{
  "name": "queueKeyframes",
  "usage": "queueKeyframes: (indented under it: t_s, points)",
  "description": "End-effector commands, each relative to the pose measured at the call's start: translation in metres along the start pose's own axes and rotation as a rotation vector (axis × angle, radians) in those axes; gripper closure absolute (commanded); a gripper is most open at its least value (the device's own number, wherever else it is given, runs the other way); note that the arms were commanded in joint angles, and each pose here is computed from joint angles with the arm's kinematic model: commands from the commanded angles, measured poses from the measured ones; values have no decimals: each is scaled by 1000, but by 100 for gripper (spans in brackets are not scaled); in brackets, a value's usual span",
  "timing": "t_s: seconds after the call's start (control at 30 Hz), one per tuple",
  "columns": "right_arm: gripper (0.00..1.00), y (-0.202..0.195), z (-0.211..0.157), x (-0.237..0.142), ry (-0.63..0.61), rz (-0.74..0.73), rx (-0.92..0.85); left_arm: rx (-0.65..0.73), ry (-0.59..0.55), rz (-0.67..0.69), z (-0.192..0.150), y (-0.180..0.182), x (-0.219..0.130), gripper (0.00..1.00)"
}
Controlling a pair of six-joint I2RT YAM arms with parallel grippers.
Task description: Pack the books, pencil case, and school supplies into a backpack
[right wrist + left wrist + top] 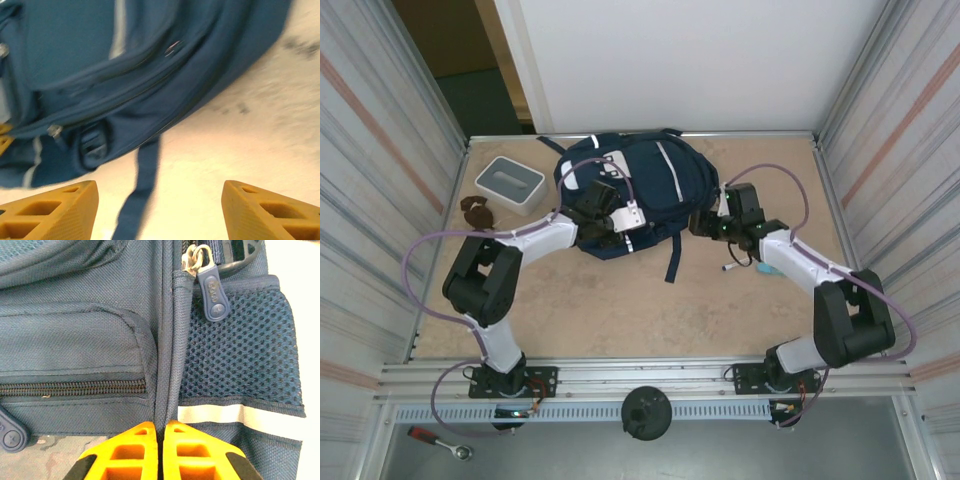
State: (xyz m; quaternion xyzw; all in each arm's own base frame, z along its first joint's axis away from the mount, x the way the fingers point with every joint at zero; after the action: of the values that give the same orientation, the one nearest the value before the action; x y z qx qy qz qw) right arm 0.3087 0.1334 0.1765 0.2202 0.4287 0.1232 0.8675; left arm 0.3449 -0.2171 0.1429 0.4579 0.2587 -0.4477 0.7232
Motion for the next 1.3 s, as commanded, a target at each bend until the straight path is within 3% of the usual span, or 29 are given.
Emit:
queueKeyframes:
  t_s: [0.0,0.17,0.33,0.7,1.27]
  points:
    - [37,39,-15,-1,-39,154,-36,-81,-91,-55,6,-3,-19,100]
    - [43,76,-40,18,-54,230,-115,-96,-132,-52,7,-2,-29,100]
    - [52,89,-41,41,-71,264,-139,-95,-146,-50,8,-2,-32,100]
    - [59,84,-28,74,-92,186,-230,-93,-158,-46,8,-3,-35,100]
    - [67,76,-30,99,-54,216,-230,-96,-146,-43,7,-3,-34,100]
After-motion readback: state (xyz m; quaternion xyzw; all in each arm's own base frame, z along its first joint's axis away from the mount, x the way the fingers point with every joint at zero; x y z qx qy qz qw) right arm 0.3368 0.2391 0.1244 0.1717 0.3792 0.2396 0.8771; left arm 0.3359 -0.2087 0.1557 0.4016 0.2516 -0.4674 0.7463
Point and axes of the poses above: each hand's point on the last joint's axis, 136 mm out from that joint toward the fingers, its own x axis out along the fingers, its own y axis along the line the jaws close on, z = x × y, the point moved 8 cm from there along -x, back along the fingers, and after that the axes turned 9 degrees about x, right-handed, at the moved point
